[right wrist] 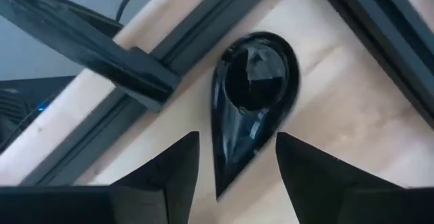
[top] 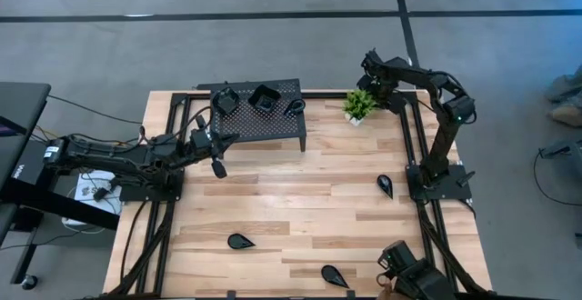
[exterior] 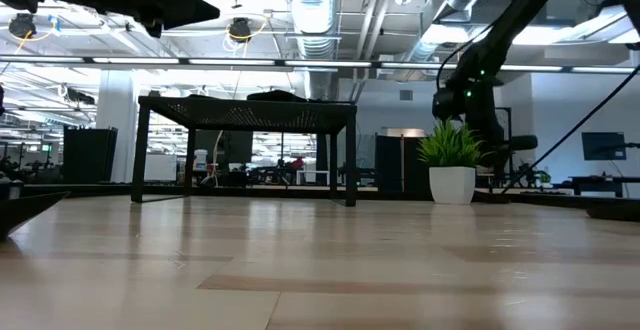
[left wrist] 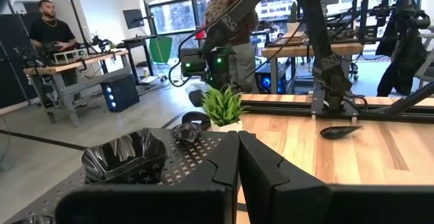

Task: Pick & Place Mini shaped plates
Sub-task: Stack the black drop shaped plate on the top of the black drop shaped plate on the shelf

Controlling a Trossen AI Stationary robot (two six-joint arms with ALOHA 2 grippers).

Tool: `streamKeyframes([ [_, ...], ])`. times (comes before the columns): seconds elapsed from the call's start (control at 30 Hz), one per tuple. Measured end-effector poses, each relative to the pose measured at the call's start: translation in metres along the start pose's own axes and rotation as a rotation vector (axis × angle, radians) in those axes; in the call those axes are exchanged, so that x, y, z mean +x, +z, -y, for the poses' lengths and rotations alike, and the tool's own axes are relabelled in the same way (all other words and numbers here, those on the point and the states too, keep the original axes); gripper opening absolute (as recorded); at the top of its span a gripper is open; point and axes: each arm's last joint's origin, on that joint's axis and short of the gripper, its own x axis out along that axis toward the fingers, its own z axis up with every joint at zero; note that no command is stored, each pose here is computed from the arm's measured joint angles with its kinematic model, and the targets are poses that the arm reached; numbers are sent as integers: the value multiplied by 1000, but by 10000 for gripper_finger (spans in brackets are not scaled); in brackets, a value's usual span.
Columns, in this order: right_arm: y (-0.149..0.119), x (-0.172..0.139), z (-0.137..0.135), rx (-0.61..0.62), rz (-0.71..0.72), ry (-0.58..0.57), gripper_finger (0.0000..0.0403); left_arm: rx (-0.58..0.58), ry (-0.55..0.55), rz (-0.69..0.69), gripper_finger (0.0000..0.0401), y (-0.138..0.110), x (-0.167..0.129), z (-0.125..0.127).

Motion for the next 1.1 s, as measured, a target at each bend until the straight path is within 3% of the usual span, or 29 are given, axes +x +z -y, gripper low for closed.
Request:
streamKeyframes([
  [0.13, 0, 6, -2, -26, 0, 0, 186, -7, 0, 0, 12, 0, 0, 0],
  [0.3, 0, 11, -5, -146, 2, 4, 182, -21, -1, -8, 12, -1, 0, 0],
  [0.47, 0, 12, -5, -139, 0, -1, 171, -22, -1, -7, 12, -1, 0, 0],
  [0.87, -1, 11, -5, -155, -24, 5, 74, -21, -1, -9, 12, -1, 0, 0],
  [1.1, -5, 11, -6, -170, -26, 4, 44, -36, -3, -21, 12, -2, 0, 0],
])
